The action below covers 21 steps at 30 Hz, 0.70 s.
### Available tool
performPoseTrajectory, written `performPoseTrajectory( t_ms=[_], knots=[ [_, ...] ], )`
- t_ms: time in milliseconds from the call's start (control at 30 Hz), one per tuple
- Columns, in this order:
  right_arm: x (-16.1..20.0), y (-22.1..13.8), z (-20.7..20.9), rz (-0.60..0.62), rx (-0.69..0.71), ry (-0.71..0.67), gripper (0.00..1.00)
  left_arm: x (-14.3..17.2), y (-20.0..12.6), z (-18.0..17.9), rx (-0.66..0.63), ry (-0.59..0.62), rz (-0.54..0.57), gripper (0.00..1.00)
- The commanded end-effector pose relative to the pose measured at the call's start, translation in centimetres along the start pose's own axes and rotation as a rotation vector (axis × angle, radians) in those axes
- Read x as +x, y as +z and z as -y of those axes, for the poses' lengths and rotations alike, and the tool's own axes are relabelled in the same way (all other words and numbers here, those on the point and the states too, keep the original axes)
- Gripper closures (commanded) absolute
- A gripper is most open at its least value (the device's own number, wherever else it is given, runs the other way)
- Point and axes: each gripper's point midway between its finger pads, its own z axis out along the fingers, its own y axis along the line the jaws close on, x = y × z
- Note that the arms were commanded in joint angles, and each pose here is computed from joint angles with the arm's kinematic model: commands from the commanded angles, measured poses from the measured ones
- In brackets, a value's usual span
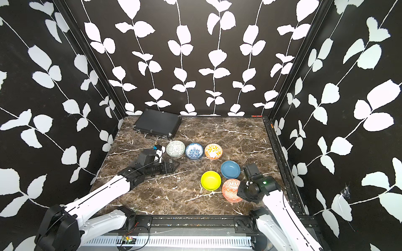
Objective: Stack the bowls
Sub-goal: Pick up the bowl from the center of the board.
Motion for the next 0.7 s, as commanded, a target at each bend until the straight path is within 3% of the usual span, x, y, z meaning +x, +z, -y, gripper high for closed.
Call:
performPoseTrajectory(
  t_ms=[0, 400, 667],
  knots=[
    [-1.4, -2.5, -1.1, 0.057, -0.018, -0.015, 1.00, -0.8, -0.9, 0.4, 0.010, 0.016, 0.042, 0.01],
    [-11.2, -5.4, -10.9, 0.136, -0.129, -0.074, 1.00, -1.1, -1.7, 0.2, 0.001, 0.021, 0.079, 0.01],
    [-15.8, -4.4, -16.0, 0.129, -0.197, -0.093, 1.00, -1.6, -1.6, 0.1, -0.010, 0.023, 0.100, 0.01]
  ],
)
